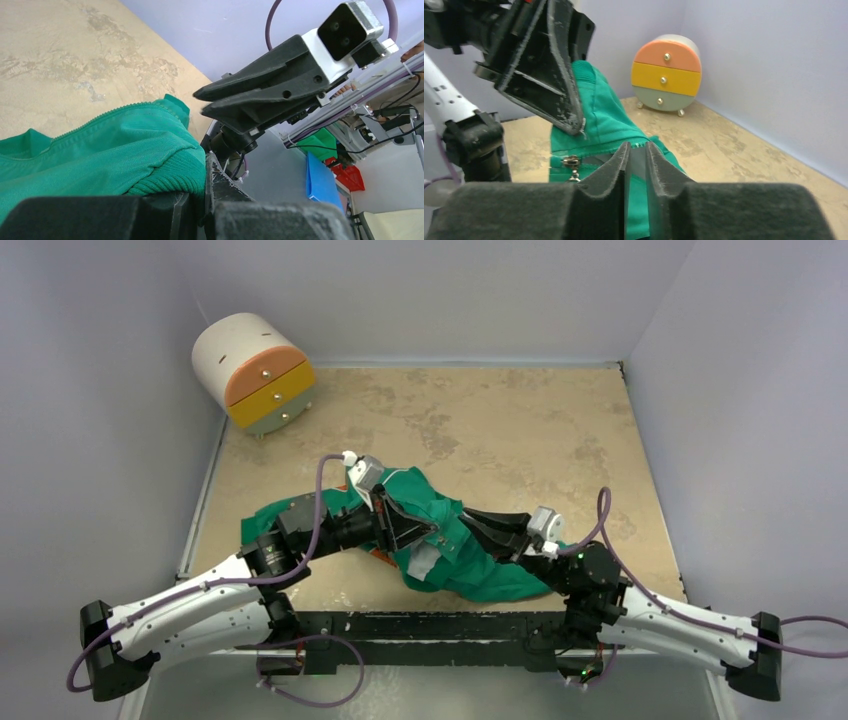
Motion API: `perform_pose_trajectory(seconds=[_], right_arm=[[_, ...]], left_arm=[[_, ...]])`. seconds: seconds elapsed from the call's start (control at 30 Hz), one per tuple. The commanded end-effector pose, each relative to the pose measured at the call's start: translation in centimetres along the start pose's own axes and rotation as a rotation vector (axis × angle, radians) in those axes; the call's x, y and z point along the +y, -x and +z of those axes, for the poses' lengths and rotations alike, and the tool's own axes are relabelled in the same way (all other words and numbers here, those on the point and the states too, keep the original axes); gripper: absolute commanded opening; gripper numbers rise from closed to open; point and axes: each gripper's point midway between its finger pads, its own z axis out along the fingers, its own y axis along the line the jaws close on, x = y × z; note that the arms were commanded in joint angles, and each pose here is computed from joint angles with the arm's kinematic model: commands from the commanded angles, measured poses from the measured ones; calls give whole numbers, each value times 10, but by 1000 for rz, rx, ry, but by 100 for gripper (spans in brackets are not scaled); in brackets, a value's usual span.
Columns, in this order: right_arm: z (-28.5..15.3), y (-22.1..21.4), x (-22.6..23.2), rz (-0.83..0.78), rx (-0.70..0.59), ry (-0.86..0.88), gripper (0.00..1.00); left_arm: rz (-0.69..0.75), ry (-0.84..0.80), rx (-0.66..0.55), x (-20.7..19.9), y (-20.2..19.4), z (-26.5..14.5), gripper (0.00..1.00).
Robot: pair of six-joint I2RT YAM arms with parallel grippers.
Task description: Zip up the jacket
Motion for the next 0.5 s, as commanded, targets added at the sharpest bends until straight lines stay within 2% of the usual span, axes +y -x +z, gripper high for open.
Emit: perform_pose_trajectory(seconds=[0.0,0.17,0.27,0.47], right_arm=[[-5,39,18,138,-87,101,28],[-16,26,35,322,61,154,45],[-22,12,39,400,146,145,48],[-30,-7,49,483,236,158,50]], left_arm=[[49,-55,-78,-22,31,-3,0],[51,-55,-67,-22,29,-1,0],[53,-68,-67,-24,30,1,0],[57,-94,-53,-30,29,2,0]])
